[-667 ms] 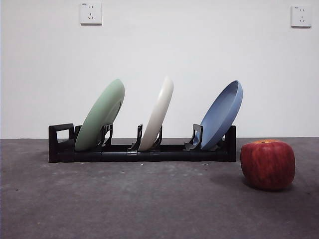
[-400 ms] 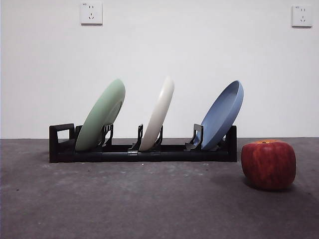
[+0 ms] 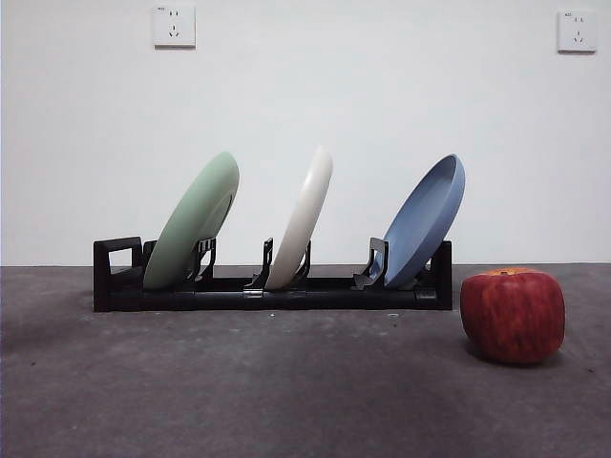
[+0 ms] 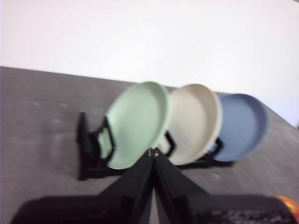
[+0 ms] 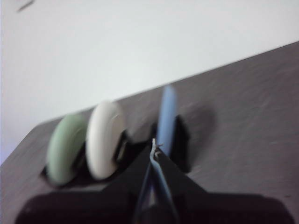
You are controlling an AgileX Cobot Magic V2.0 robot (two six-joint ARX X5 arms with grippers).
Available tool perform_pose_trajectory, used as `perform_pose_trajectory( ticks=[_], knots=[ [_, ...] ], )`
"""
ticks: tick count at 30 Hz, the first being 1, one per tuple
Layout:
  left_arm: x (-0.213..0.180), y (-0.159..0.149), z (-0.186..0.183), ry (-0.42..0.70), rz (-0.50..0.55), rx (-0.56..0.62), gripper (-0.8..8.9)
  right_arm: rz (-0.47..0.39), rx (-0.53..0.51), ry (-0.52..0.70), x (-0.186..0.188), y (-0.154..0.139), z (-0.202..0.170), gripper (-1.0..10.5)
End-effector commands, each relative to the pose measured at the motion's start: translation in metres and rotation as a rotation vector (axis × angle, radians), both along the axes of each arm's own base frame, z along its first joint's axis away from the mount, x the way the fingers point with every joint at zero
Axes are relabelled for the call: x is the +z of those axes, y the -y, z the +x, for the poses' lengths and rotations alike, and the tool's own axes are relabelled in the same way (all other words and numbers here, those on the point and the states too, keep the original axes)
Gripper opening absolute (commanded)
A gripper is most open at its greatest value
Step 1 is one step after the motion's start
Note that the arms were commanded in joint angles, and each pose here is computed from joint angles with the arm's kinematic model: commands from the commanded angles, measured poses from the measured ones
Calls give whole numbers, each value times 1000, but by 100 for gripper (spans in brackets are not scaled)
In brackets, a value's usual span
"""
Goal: Take the green plate from the plate rack,put the plate on the table,take the apple from the table,put the apple in the plate
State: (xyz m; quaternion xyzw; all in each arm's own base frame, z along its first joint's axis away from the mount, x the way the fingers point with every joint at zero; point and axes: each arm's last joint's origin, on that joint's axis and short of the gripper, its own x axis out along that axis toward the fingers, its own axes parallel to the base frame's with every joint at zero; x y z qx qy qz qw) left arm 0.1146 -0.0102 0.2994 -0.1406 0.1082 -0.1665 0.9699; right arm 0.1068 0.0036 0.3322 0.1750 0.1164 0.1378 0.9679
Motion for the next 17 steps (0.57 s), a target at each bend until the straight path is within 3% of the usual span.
perform_pose_trajectory(
  ticks=[1,5,11,17],
  knots=[
    [18,2,13,-57,-8,-70,-5,-33,109,-51,25,-2,14,-10],
    [47,4,34,-144,29,-177,-5,-49,251,-146,54,-4,37,-10],
    [80,11,66,-287,130,-272,-5,-109,385,-321,75,-19,70,-10],
    [94,24,98,-412,165,-340,-5,-219,434,-462,73,-47,104,2]
  ],
)
